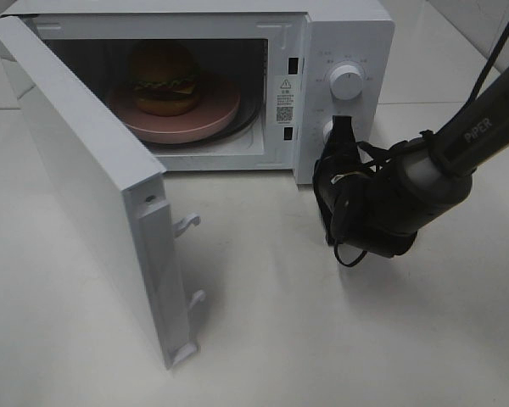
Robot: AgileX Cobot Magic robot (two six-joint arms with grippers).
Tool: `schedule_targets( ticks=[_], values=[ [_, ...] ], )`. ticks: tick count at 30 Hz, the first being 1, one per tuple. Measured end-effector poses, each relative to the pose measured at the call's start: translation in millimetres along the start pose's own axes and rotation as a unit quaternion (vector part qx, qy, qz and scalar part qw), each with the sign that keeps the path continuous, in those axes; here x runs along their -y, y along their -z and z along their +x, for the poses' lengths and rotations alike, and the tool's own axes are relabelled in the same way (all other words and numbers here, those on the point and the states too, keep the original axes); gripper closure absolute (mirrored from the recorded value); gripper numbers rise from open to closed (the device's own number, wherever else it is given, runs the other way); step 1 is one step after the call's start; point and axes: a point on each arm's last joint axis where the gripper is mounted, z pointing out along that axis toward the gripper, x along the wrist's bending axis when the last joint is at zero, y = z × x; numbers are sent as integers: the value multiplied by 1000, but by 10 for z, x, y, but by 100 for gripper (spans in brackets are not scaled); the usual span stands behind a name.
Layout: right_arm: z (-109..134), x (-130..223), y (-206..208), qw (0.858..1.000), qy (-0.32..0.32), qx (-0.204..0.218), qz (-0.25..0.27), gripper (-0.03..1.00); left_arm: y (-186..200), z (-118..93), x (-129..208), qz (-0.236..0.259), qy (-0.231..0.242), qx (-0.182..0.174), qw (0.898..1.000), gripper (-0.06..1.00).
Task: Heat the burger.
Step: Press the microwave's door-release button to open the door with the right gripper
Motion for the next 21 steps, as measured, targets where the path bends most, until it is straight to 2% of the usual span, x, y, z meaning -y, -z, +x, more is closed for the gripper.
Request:
schedule_targets(
  ticks=[9, 21],
  values=[
    [28, -23, 96, 1000, 10, 2, 15, 96, 0, 0, 0, 0, 0, 0, 1000, -3],
    [38, -169, 457, 998, 42, 34, 43, 96, 0, 0, 0, 0, 0, 0, 1000, -3]
  ],
)
